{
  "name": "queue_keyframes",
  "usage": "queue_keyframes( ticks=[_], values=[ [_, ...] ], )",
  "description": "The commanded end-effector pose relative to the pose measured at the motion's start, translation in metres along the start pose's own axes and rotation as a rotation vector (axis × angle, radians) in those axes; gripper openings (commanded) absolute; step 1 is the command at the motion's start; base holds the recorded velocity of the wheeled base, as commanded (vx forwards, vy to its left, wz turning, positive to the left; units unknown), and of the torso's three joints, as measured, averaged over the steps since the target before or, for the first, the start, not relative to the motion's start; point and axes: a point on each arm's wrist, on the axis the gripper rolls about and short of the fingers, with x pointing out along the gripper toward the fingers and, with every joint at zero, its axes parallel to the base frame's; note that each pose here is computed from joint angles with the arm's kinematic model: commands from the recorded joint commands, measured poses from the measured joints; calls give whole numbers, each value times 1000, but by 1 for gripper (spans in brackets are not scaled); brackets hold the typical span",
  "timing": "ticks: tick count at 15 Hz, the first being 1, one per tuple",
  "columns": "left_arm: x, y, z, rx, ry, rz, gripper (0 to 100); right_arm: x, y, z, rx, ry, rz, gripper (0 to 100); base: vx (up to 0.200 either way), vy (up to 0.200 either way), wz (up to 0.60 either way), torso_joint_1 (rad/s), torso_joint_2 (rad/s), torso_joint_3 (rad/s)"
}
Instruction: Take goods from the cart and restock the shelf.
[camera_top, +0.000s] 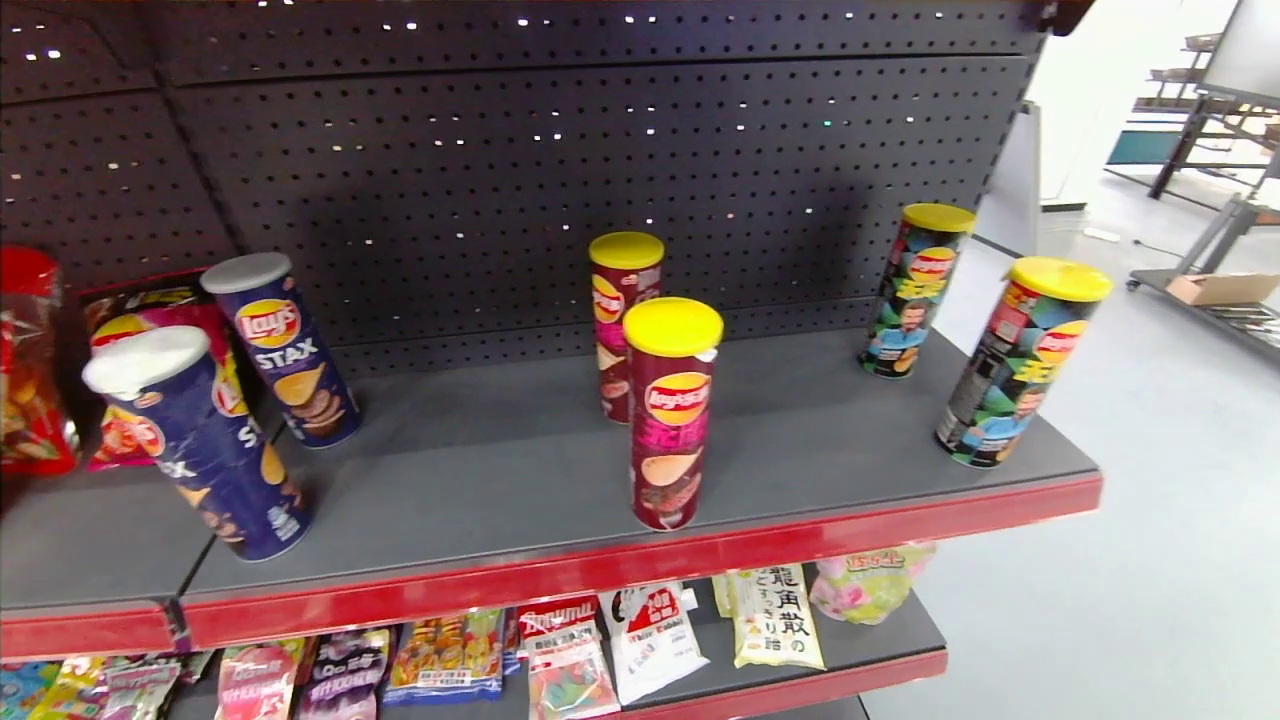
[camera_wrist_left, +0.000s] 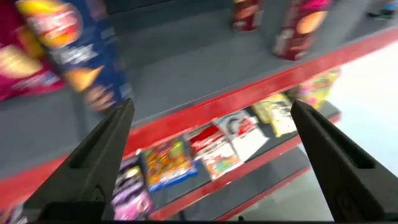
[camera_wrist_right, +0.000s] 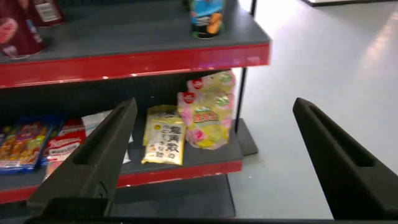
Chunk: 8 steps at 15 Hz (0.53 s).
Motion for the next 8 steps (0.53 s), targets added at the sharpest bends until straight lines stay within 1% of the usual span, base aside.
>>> queue_keyframes(
  ticks=[1,2,3,5,6,7,8],
  values=[
    [-1,0,0,1,-9,0,100,0,0,0,3,2,0,100,0,0,0,0,0,0],
    [-2,0,-1,1,-12,-1,100,0,0,0,6,-1,0,100,0,0,0,0,0,0],
    [-4,-1,-6,2,-21,0,100,0,0,0,6,-1,0,100,0,0,0,0,0,0],
    [-5,-1,-8,3,-25,0,100,0,0,0,6,-1,0,100,0,0,0,0,0,0],
    [-13,-2,-26,5,-71,6,100,0,0,0,4,-1,2,100,0,0,0,0,0,0],
    [-16,-2,-39,6,-86,19,100,0,0,0,4,-1,2,100,0,0,0,0,0,0],
    [-13,-2,-46,4,-73,36,100,0,0,0,1,1,3,100,0,0,0,0,0,0]
  ],
)
